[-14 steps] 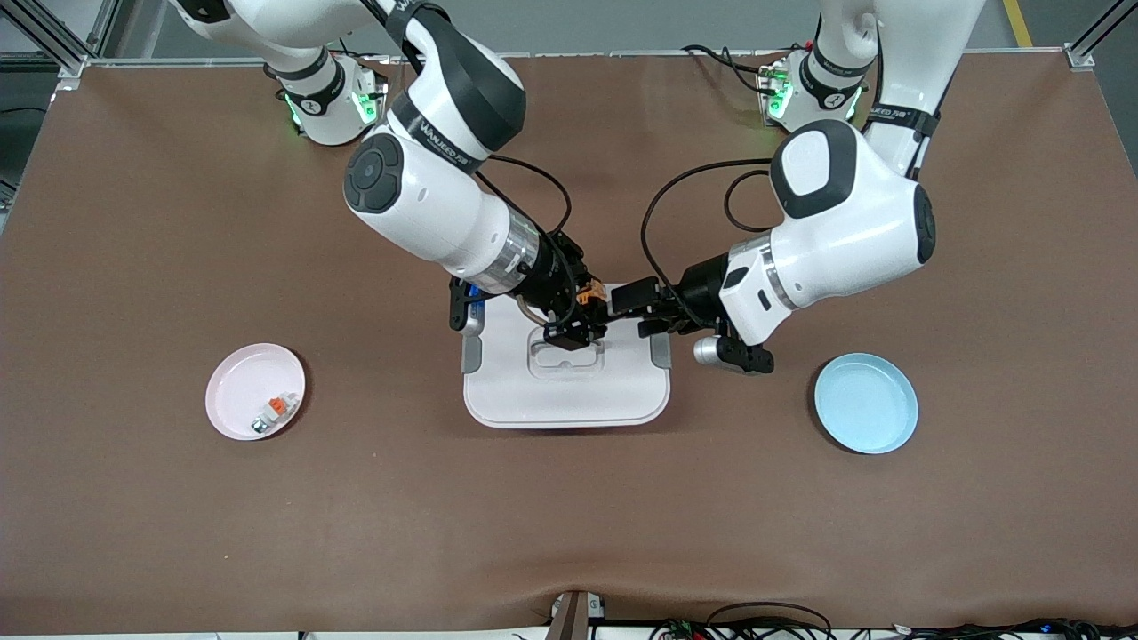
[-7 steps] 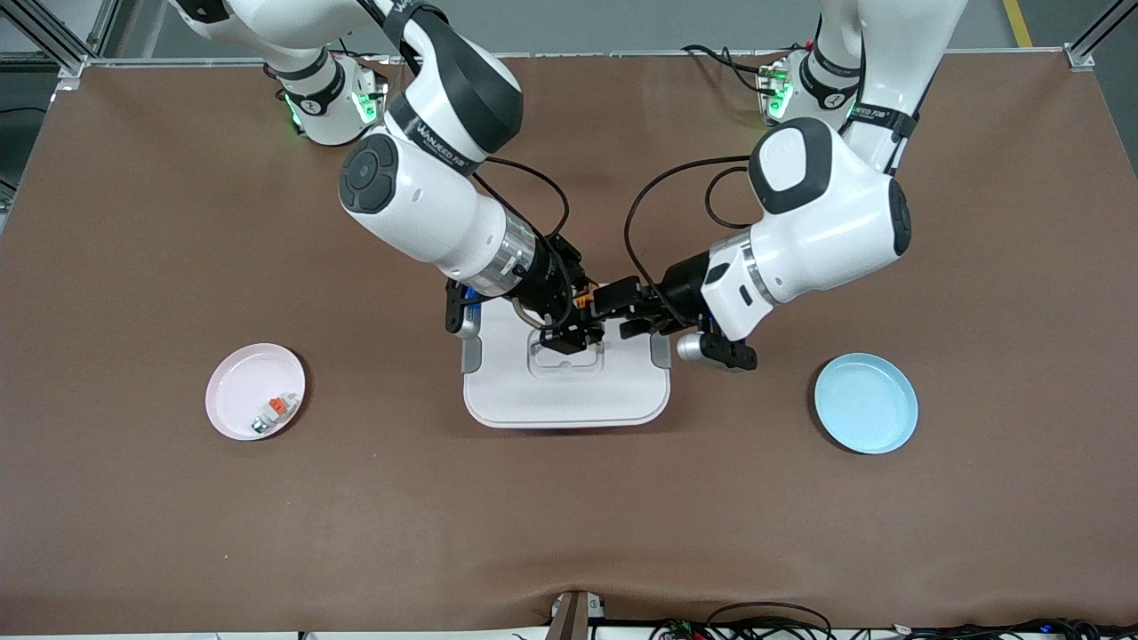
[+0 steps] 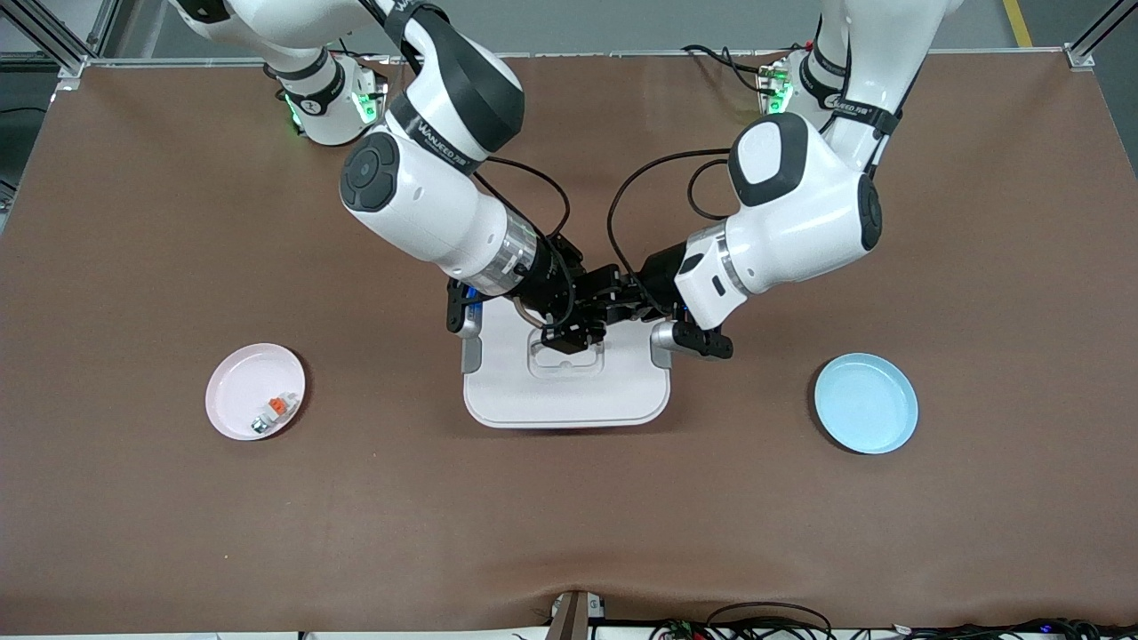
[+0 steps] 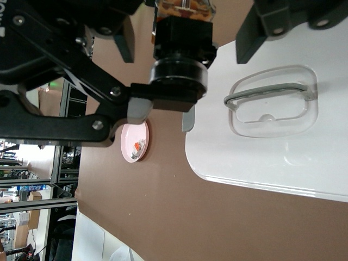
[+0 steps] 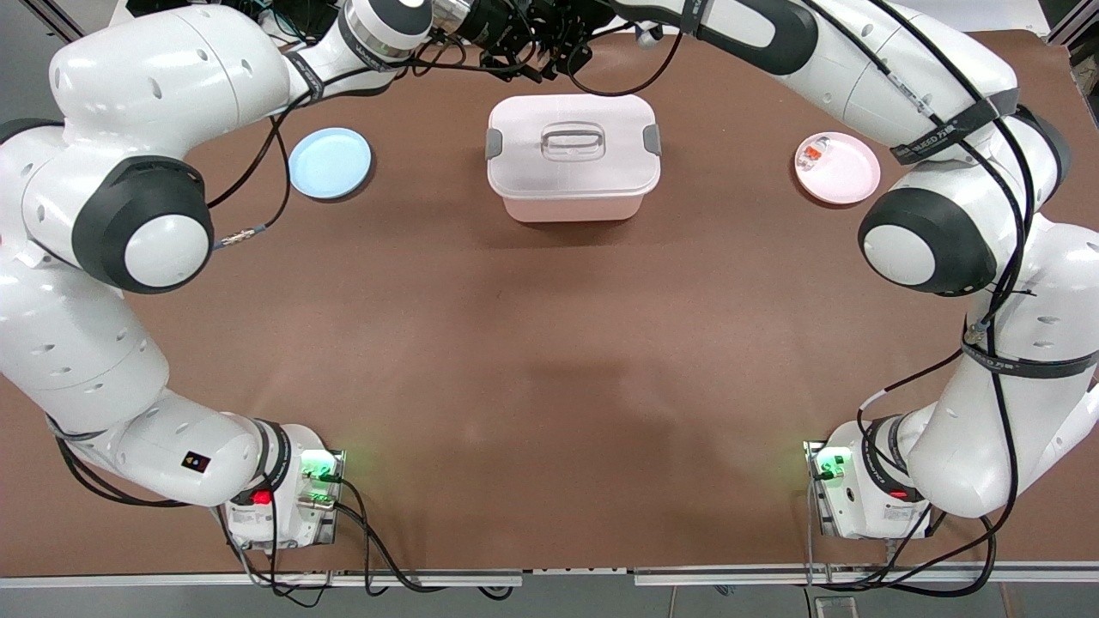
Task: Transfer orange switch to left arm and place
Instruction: 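Close the left gripper on the switch held by the right gripper, then open the right gripper while the left gripper pulls the switch away, then lower the switch onto the blue plate while the right gripper retracts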
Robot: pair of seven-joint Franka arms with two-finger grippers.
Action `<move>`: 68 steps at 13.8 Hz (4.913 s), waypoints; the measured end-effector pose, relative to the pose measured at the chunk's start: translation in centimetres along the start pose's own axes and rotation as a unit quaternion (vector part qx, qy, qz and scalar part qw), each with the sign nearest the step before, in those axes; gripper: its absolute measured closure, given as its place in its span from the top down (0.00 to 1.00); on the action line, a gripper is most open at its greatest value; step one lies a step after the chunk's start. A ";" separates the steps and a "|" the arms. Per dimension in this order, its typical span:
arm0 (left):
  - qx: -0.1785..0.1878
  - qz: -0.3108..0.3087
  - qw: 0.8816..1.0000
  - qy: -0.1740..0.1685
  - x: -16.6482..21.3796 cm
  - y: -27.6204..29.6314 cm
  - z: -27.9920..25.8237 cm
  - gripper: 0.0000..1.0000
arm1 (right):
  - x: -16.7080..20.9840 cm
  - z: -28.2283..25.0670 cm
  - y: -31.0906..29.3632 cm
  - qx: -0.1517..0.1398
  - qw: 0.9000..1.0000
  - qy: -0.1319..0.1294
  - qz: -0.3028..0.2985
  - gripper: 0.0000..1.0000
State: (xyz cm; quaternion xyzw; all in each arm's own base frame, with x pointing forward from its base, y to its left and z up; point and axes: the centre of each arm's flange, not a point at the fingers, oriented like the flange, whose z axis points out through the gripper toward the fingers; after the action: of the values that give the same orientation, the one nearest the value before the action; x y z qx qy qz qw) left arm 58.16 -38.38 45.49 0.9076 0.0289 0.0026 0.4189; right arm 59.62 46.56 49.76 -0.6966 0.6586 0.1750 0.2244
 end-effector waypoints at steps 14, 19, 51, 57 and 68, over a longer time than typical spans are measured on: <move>0.022 0.019 1.000 -0.004 -0.2 0.3 -0.4 0.41 | -0.4 0.6 0.2 0.004 1.000 -0.007 0.004 0.73; 0.033 0.029 0.999 -0.023 -0.5 0.4 -0.9 0.41 | -0.5 0.7 0.3 0.000 1.000 -0.006 0.004 0.87; 0.389 -0.006 0.920 -0.043 8.7 -34.2 -15.5 0.41 | 19.9 -11.3 -4.1 -0.238 0.760 0.148 -0.587 1.00; 0.429 0.009 0.902 -0.043 9.4 -39.1 -13.9 0.41 | 26.8 -18.6 -2.9 -0.242 0.723 0.152 -0.629 1.00; 0.446 0.017 0.894 -0.031 10.1 -44.3 -14.0 0.41 | 32.8 -26.9 -1.2 -0.217 0.714 0.192 -0.638 1.00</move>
State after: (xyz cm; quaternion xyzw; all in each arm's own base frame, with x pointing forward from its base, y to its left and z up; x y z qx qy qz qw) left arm 65.58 1.46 20.66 0.9991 -0.0013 -0.0319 -0.0292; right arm 61.74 4.49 54.71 -0.9995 0.0307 -0.0094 -0.0057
